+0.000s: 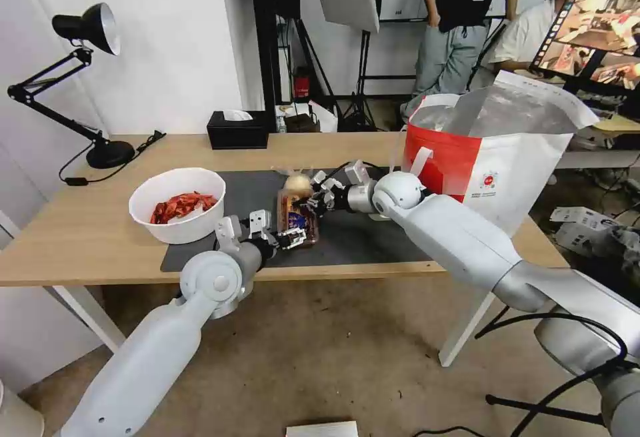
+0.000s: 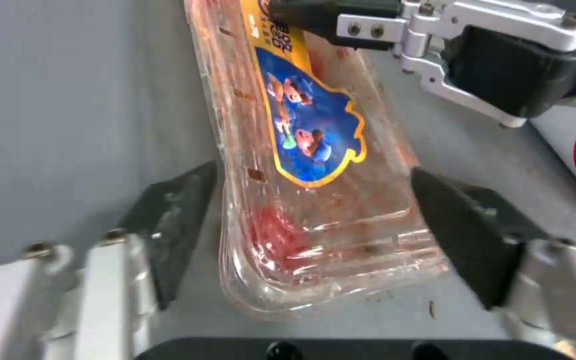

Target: Pick up the trash from the table and place it into the takeout bag.

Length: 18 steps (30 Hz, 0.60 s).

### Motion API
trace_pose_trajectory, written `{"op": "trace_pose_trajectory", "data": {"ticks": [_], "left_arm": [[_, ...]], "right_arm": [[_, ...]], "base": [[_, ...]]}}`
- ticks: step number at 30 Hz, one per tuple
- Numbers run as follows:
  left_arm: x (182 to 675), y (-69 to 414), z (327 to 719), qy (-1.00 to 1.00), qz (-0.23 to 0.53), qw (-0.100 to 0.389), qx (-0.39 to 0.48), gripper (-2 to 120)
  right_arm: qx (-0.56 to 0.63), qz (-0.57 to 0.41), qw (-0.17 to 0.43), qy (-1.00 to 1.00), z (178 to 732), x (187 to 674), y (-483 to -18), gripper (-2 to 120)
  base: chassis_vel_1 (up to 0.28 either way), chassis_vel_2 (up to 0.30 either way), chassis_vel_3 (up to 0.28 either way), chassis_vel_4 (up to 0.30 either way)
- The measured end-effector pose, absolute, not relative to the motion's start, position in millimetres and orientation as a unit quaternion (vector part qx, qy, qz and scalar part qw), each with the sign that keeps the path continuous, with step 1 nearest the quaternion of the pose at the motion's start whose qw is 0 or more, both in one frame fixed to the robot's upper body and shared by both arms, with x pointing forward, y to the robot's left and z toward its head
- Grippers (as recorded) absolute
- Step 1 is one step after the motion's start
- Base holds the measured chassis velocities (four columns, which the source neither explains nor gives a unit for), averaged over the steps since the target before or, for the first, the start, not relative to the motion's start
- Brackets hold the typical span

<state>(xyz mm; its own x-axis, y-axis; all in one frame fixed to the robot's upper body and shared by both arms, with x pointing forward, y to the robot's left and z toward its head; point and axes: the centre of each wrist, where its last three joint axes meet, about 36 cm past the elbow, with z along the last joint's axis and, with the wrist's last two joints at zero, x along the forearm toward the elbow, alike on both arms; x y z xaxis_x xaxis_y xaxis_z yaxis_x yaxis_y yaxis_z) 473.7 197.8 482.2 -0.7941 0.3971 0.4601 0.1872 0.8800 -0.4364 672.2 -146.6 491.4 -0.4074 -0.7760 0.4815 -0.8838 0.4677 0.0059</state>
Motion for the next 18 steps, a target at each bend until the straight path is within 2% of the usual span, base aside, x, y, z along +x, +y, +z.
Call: {"op": "trace_pose_trajectory", "data": {"ticks": [2,4,7,8,11,13,18], "left_arm": [[473.2,197.9,480.7,-0.929,0.188,0.279,-0.155,62],[472.8,198.2,480.0,-0.929,0.189,0.279,-0.154,59],[471.5,200.7,478.0,-0.93,0.192,0.276,-0.147,43],[471.5,200.7,478.0,-0.93,0.192,0.276,-0.147,43],[469.9,202.2,477.3,-0.932,0.194,0.273,-0.141,28],[469.5,202.4,477.0,-0.932,0.195,0.273,-0.14,25],[465.9,203.6,474.0,-0.931,0.2,0.274,-0.135,3]], "right_arm": [[0.5,0.125,0.213,-0.83,491.8,671.6,-146.0,0],[0.5,0.125,0.212,-0.83,492.2,671.2,-145.3,0],[0.502,0.122,0.209,-0.831,492.9,668.2,-142.0,0],[0.502,0.122,0.209,-0.831,492.9,668.2,-142.0,0],[0.505,0.116,0.204,-0.831,494.8,665.4,-138.9,0],[0.505,0.115,0.204,-0.831,495.1,664.8,-138.7,0],[0.502,0.113,0.202,-0.834,496.3,663.9,-142.5,0]], "base": [[0.0,0.0,0.0,0.0],[0.0,0.0,0.0,0.0],[0.0,0.0,0.0,0.0],[0.0,0.0,0.0,0.0],[0.0,0.0,0.0,0.0],[0.0,0.0,0.0,0.0],[0.0,0.0,0.0,0.0]]}}
